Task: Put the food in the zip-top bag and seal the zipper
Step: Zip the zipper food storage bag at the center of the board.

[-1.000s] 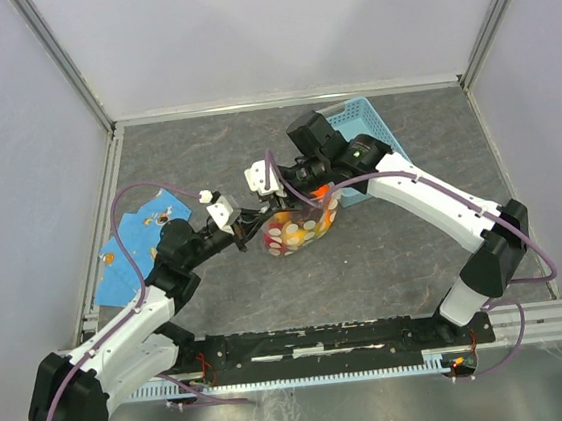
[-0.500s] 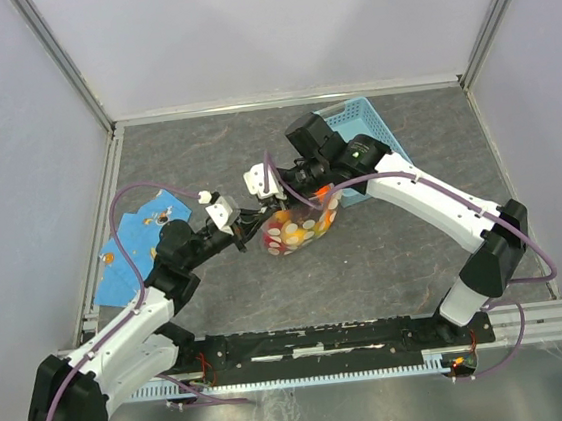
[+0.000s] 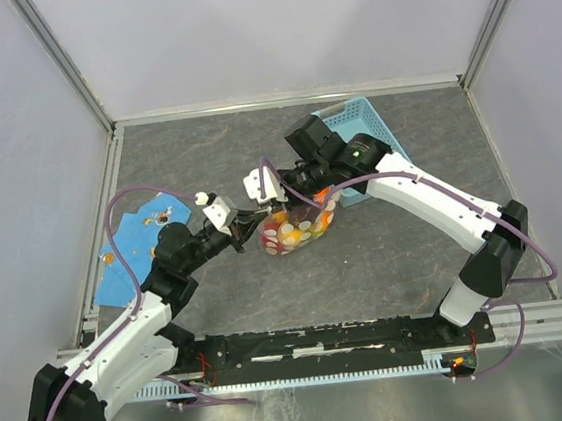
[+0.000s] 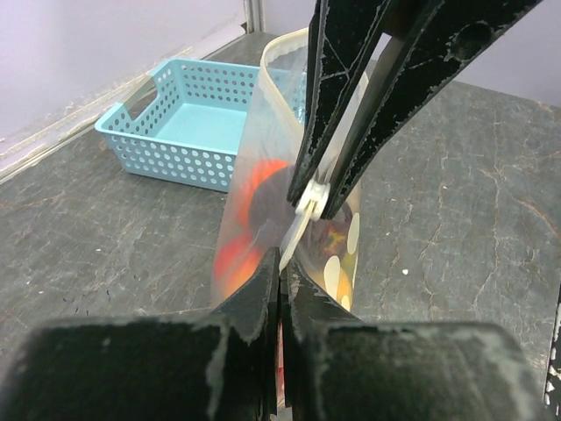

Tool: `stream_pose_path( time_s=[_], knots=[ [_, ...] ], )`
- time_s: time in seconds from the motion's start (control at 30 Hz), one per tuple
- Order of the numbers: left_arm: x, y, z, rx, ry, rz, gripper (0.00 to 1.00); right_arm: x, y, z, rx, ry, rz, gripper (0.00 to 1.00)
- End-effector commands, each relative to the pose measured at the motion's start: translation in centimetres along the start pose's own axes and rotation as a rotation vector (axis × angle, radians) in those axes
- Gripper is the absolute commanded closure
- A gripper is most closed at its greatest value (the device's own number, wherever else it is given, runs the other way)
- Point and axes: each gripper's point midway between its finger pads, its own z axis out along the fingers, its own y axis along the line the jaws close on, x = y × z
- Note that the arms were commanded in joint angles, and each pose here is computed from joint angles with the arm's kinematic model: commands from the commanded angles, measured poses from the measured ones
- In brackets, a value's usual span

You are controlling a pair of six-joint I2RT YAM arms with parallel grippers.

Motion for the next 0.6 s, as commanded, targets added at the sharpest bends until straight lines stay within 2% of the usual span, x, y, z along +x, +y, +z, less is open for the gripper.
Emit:
stream_pose_path(
  time_s=[0.0,0.57],
  knots=[
    [-1.5,1.7,-0.6,-0.097,-0.045,-0.004,0.97,1.1,-1.1,-2.5,0.069,0.069,0.013,0.98],
    [-1.6,5.7,-3.0,-0.352,-0.009,0.008,0.97,4.1,-1.7,-6.4,0.221,0.180,0.120,0.98]
  ],
)
